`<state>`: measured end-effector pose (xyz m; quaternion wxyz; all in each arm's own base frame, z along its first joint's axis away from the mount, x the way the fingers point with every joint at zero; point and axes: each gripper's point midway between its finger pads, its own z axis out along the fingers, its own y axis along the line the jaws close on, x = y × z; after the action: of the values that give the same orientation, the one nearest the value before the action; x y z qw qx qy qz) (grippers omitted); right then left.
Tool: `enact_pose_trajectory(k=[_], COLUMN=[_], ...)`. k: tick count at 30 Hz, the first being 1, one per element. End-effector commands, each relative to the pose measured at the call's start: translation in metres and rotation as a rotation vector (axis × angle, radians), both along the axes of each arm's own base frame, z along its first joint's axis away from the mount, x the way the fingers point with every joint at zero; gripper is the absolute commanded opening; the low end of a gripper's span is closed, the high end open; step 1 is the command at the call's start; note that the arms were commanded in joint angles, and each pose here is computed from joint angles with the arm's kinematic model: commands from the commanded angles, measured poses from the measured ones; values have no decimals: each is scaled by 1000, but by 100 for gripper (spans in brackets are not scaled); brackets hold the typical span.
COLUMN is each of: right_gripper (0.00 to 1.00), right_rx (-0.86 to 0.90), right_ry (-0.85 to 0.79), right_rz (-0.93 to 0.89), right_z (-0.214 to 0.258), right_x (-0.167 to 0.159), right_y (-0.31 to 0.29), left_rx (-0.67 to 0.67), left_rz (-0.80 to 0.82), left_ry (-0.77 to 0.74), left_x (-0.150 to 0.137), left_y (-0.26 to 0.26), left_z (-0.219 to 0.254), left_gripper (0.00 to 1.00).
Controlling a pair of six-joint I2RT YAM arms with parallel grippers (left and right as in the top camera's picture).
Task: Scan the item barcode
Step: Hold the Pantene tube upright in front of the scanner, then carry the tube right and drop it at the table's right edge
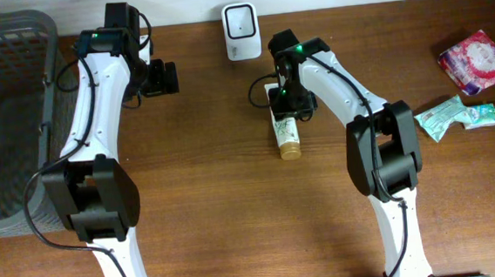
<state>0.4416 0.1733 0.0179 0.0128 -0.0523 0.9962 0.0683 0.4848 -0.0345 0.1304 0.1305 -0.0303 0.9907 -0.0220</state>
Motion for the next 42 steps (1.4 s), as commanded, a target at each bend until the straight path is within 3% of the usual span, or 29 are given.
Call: enact_pose_trajectory(k=[1, 4, 8, 9, 10, 11, 12, 20, 26, 31, 37, 42], right_gripper=[74, 74, 64, 49, 22, 9, 4, 4, 4, 4, 4, 4], right_rx=[-12, -18, -15, -15, -13, -11, -6, 86, 241, 324, 367, 365], right_ry=[22, 37, 22, 13, -1, -9, -18, -306, -737, -981, -1090, -1086], right_rz=[9, 18, 47, 54, 62, 66, 64, -2, -6, -13, -17, -18], right_z=[-10, -17, -18, -18, -17, -17, -16, 76, 160, 209, 206, 191], right_x=[-9, -16, -18, -17, -15, -14, -11, 71, 154, 189, 212, 218], right_y=[-1, 1, 14, 18, 22, 24, 26, 29, 59, 71, 80, 82], left_rx=[-11, -10, -11, -11, -11, -11, -11, -11, -11, -10, -11, -11], left_rz=[9, 9, 9, 9, 9, 9, 9, 9, 9, 9, 9, 9], left_ry=[-9, -9, -9, -9, -9, -9, -9, -9, -9, -9, -9, -9], left_x=[2, 2, 2, 2, 2, 2, 2, 2, 2, 2, 2, 2], left_y=[-1, 0, -1, -1, -1, -1, -1, -1, -1, -1, -1, -1], left_z=[3, 3, 3, 3, 3, 3, 3, 3, 3, 3, 3, 3], left_gripper=[99, 99, 99, 99, 99, 99, 99, 99, 99, 99, 99, 99])
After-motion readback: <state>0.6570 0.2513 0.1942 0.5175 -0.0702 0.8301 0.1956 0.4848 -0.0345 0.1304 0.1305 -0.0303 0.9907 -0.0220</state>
